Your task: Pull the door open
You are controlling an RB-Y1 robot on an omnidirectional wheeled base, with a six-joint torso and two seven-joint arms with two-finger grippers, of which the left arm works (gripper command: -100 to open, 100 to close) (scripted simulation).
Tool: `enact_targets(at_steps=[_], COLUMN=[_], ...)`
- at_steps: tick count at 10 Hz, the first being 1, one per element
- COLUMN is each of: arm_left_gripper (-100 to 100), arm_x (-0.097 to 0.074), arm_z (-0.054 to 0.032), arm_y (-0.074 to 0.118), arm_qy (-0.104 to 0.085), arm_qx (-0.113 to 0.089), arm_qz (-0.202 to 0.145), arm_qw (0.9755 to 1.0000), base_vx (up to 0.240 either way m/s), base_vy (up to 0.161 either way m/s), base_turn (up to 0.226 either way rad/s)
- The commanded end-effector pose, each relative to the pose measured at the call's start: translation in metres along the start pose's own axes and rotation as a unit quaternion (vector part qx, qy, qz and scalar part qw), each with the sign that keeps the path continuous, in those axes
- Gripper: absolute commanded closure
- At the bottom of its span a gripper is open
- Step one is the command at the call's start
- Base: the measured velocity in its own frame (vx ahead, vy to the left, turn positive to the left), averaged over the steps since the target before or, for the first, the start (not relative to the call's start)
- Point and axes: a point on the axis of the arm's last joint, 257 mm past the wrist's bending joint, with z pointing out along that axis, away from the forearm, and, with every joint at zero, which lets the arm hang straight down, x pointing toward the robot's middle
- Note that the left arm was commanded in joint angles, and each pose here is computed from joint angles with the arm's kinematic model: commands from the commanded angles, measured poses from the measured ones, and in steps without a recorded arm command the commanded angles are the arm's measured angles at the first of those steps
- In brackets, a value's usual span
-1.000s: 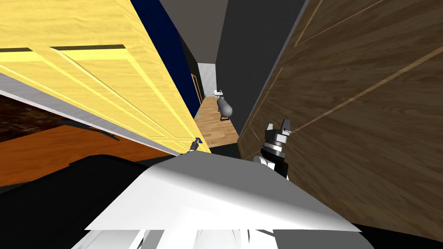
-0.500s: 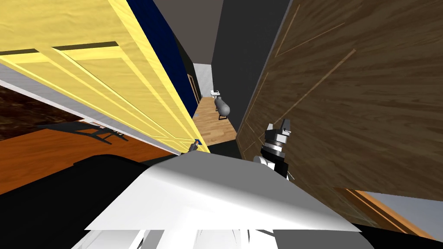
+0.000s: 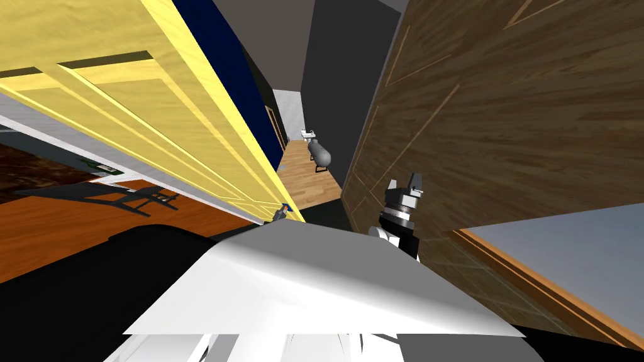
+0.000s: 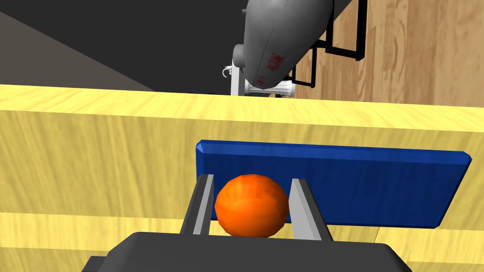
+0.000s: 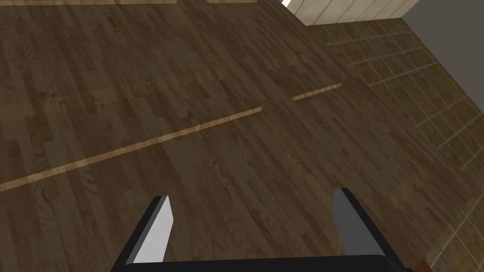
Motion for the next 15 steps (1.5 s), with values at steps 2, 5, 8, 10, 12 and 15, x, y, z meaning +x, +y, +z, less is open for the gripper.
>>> enact_targets(at_steps=[2, 5, 8, 10, 12, 15], arm_left_gripper=[100, 100, 100, 100, 100, 100], arm_x=[0.001, 0.000, 0.006, 0.010, 0.016, 0.024], arm_z=[-0.0146, -0.0261, -0.0121, 0.0040, 0.0247, 0.0529], arm_y=[0.001, -0.001, 0.007, 0.010, 0.012, 0.013], arm_qy=[0.015, 0.028, 0.029, 0.031, 0.033, 0.038], arm_qx=[-0.002, 0.000, -0.005, -0.005, -0.004, -0.003], arm_qz=[-0.002, -0.002, -0.005, -0.006, -0.008, -0.009], arm_qw=[0.9999, 0.9996, 0.9996, 0.9995, 0.9994, 0.9992], base_vx=[-0.270, -0.241, -0.131, -0.200, -0.232, -0.220], base_vy=[0.085, 0.059, 0.028, 0.034, 0.051, 0.059], base_turn=[-0.189, -0.133, -0.041, -0.079, -0.073, -0.071])
